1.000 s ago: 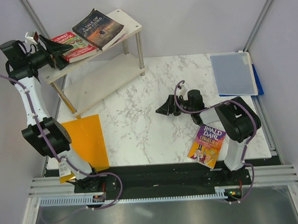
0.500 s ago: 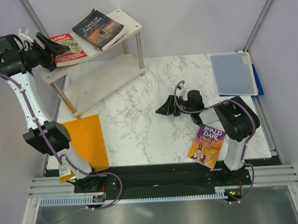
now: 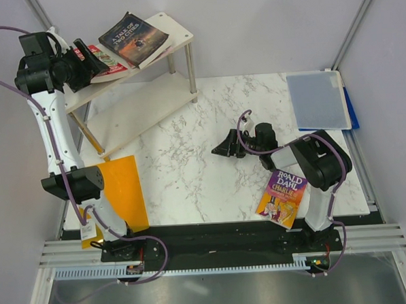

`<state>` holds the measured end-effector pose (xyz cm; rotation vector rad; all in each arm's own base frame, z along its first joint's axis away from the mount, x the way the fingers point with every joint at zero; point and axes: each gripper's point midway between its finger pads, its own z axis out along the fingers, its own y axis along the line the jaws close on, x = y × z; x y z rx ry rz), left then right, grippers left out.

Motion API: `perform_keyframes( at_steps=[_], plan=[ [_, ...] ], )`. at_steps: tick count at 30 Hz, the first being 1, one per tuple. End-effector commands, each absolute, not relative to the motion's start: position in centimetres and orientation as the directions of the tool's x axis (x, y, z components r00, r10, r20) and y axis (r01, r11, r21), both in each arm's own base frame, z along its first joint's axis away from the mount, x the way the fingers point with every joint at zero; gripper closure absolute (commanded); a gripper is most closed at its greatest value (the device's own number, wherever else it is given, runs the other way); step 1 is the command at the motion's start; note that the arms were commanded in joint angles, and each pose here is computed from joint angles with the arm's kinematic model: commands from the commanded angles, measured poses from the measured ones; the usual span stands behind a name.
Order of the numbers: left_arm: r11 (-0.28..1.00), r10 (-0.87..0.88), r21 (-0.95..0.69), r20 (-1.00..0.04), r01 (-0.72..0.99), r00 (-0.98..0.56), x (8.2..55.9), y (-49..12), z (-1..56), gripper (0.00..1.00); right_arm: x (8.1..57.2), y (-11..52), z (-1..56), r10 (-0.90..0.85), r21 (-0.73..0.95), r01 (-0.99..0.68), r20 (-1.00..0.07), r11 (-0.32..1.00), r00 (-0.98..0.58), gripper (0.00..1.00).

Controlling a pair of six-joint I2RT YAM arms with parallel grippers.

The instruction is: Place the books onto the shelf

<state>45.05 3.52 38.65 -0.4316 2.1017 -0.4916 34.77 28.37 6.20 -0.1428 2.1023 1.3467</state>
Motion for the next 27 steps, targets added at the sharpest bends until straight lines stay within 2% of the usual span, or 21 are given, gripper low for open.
perform_keyframes(
  at_steps=[1, 7, 14, 19, 27],
  plan=[
    [0.874, -0.484, -0.398, -0.659, -0.279, -0.576, 44.7, 6.2, 34.8, 0.16, 35.2, 29.1, 7.9, 0.23, 0.768, -0.471, -0.599, 0.434, -0.767, 0.02],
    [0.87, -0.488, -0.331, -0.681, -0.366, -0.545, 44.1, 8.8, 34.7, 0.16, 35.1, 29.2, 7.9, 0.226, 0.769, -0.473, -0.599, 0.43, -0.768, 0.02],
    [0.874, -0.474, -0.257, -0.638, -0.412, -0.607, 43.4, 9.8, 32.1, 0.17, 35.2, 29.3, 8.0, 0.235, 0.779, -0.469, -0.591, 0.417, -0.772, 0.02],
    [0.862, -0.477, -0.239, -0.682, -0.447, -0.555, 43.3, 10.8, 33.5, 0.17, 35.1, 29.3, 8.0, 0.234, 0.778, -0.469, -0.591, 0.417, -0.772, 0.02],
    [0.842, -0.501, -0.299, -0.743, -0.448, -0.445, 44.4, 11.1, 36.1, 0.17, 35.0, 29.2, 8.2, 0.234, 0.777, -0.474, -0.595, 0.415, -0.769, 0.02]
  ],
)
